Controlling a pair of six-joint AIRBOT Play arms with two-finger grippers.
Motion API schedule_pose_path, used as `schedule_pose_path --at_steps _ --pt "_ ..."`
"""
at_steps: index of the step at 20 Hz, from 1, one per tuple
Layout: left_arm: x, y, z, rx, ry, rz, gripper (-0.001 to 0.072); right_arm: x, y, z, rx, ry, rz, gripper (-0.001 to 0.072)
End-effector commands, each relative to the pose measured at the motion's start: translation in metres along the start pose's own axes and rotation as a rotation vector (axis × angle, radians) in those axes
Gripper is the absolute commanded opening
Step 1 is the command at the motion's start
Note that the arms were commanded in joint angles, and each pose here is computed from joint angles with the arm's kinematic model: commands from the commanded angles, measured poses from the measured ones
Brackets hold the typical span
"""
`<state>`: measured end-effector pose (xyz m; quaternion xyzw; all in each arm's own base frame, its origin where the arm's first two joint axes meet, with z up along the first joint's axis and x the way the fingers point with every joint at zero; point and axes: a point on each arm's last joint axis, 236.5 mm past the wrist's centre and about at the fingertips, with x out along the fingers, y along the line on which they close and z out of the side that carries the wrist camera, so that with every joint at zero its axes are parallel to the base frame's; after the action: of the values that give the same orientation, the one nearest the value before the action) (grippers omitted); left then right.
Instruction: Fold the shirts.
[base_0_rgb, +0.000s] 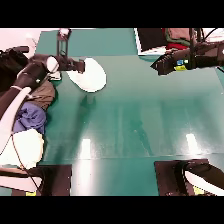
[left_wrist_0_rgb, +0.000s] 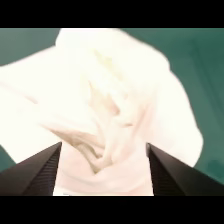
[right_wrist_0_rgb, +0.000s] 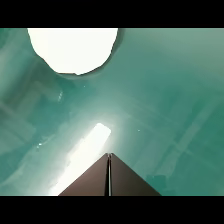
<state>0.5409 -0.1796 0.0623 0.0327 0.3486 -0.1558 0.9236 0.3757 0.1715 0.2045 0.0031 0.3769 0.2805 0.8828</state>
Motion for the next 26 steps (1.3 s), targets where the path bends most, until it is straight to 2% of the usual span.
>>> schedule_pose_path --at_steps 1,7,8,9,10,12,14,16,19,22,26 --pt "0.048 -0.003 -0.044 -0.002 0.097 -0.056 0.0622 0.0 0.004 0.001 0.006 -0.004 0.015 0.0014" --pt "0.047 -0.026 -0.044 -0.012 0.097 -0.153 0.0617 0.0 0.004 0.001 0.006 -0.004 0.016 0.0014" --pt "0.046 -0.026 -0.047 -0.012 0.107 -0.156 0.0482 0.0 0.004 0.001 0.006 -0.004 0.016 0.0014" --pt "0.045 -0.027 -0.048 -0.01 0.115 -0.159 0.02 0.0 0.004 0.001 0.006 -0.005 0.016 0.0014" --pt "0.042 -0.028 -0.048 -0.007 0.119 -0.163 0.0035 0.0 0.004 0.002 0.006 -0.006 0.016 0.0014" --pt "0.023 -0.032 -0.022 0.015 0.096 -0.177 0.0027 -0.006 0.006 0.004 0.001 -0.019 0.015 0.0014" --pt "-0.025 -0.032 0.046 0.062 -0.058 -0.161 0.0026 -0.022 0.009 0.018 -0.012 -0.094 0.002 0.0014" --pt "-0.118 -0.035 0.136 0.107 -0.311 -0.136 0.0026 -0.055 0.015 0.047 -0.036 -0.252 -0.022 0.0014" --pt "-0.263 -0.054 0.201 0.15 -0.576 -0.15 0.0026 -0.114 0.023 0.087 -0.066 -0.495 -0.067 0.0014" --pt "-0.342 -0.098 0.195 0.209 -0.643 -0.237 0.0026 -0.142 0.014 0.092 -0.061 -0.559 -0.11 0.0014" --pt "-0.341 -0.182 0.153 0.309 -0.524 -0.429 0.0026 -0.159 -0.005 0.091 -0.033 -0.584 -0.166 0.0014"
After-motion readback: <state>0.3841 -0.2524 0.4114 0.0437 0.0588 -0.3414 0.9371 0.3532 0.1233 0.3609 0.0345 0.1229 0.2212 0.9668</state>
